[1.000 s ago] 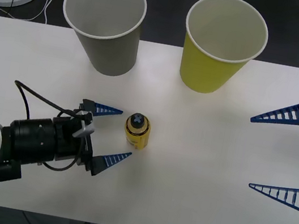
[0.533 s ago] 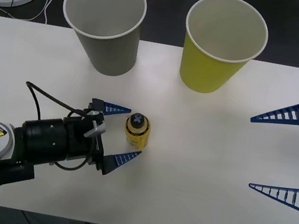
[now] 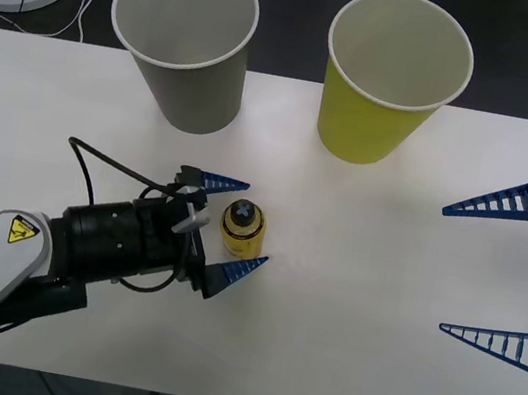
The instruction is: Put the can into the green bin and the plastic bottle into the gray bin
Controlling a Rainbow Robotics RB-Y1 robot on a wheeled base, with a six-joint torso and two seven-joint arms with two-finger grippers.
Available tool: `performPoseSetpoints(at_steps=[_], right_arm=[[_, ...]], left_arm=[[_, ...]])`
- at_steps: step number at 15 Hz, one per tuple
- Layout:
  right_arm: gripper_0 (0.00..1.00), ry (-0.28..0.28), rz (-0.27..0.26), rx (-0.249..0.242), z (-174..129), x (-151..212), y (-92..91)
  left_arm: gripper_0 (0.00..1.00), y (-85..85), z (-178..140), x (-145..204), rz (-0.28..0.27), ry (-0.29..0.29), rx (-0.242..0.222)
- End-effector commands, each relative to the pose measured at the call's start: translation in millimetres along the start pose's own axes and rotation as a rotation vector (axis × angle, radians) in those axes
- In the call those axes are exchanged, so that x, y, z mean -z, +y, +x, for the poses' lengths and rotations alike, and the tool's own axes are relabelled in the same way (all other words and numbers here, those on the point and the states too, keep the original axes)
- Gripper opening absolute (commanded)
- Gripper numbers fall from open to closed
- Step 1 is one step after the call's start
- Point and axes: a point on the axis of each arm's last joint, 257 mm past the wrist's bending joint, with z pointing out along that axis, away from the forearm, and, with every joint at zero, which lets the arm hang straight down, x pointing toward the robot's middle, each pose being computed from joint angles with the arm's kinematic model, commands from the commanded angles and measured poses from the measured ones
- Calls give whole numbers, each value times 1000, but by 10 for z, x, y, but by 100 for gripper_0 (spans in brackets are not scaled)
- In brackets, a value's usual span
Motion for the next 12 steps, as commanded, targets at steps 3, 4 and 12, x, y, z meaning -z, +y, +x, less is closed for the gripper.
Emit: performPoseSetpoints(at_steps=[3,4,12], right_arm=[[100,0,0,0,0,0,0],[100,0,0,0,0,0,0],[100,0,0,0,0,0,0]], left_arm=[[100,19,-67,-137,-1,-13,5],[100,13,-61,-151,0,-12,8],[85,-41,-83,-208,3,-21,27]])
